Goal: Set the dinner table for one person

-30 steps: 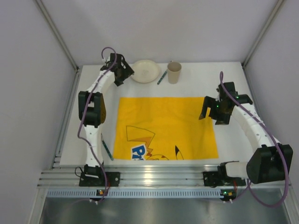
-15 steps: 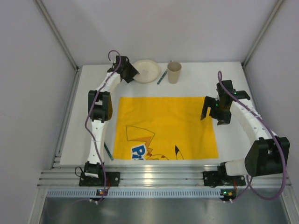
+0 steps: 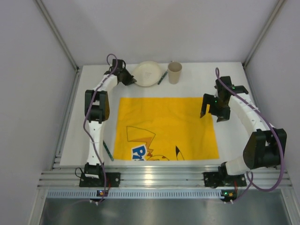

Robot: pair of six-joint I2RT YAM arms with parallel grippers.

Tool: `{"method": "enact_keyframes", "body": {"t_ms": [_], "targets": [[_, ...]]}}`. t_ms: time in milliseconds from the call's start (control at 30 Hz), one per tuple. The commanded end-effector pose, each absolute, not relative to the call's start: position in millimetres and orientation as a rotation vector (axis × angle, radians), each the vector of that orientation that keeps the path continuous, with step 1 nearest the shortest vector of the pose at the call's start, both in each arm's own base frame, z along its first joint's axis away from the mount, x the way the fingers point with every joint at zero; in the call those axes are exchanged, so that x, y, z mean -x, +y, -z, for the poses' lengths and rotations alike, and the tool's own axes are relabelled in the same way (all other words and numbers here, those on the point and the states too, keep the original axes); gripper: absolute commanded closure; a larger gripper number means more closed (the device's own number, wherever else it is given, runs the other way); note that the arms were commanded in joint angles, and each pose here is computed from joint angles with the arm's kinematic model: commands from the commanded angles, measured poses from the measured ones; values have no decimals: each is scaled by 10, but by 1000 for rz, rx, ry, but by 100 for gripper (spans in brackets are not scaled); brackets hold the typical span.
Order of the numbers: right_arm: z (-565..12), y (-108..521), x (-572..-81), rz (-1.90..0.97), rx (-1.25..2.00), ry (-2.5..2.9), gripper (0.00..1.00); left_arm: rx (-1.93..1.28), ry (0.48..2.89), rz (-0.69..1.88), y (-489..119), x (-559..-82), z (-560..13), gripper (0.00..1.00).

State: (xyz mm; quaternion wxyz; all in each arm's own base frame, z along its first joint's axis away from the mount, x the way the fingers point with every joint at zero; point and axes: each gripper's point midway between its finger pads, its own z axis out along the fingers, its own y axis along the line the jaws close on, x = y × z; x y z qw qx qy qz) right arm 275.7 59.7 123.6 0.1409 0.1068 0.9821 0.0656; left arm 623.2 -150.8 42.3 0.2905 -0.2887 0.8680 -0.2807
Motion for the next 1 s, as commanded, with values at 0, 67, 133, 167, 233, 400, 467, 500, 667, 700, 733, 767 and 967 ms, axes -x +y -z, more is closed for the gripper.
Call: {"method": "enact_keyframes", "body": {"t_ms": [0, 67, 133, 167, 233, 400, 467, 500, 667, 700, 733, 767, 967], "targets": [[-1436, 670, -2856, -241, -246, 2761, 9, 642, 2186, 830, -1325, -6223, -1403, 100], [-1445, 687, -2854, -254, -238, 2752, 9, 548, 2183, 845, -1359, -6108, -1681, 100], [-1498, 703, -2857, -274, -238, 2730, 9, 478, 2233, 864, -1440, -5890, -1718, 100], [-1508, 711, -2854, -282, -236, 2725, 9, 443, 2253, 857, -1506, -5789, -1733, 100], [-1554, 707, -2848, -283, -240, 2706, 9, 354, 2305, 803, -1628, -5445, -1786, 100], [-1601, 679, -2772, -276, -254, 2678, 9, 204, 2444, 739, -1967, -4519, -1579, 100], [-1570, 688, -2717, -288, -254, 2682, 9, 127, 2444, 717, -2177, -4176, -1672, 100], [-1600, 688, -2690, -294, -251, 2667, 9, 123, 2497, 683, -2196, -3972, -1489, 100], [-1522, 691, -2483, -315, -253, 2681, 9, 106, 2543, 690, -2505, -3261, -1408, 100], [-1547, 693, -2446, -323, -256, 2668, 9, 109, 2561, 657, -2492, -3161, -1314, 100], [-1516, 698, -2386, -330, -254, 2679, 9, 92, 2566, 649, -2557, -3038, -1319, 100], [-1516, 698, -2358, -334, -257, 2678, 9, 96, 2575, 630, -2570, -2992, -1268, 100], [-1532, 672, -2153, -337, -251, 2671, 8, 123, 2601, 531, -2532, -2752, -1024, 100]]}}
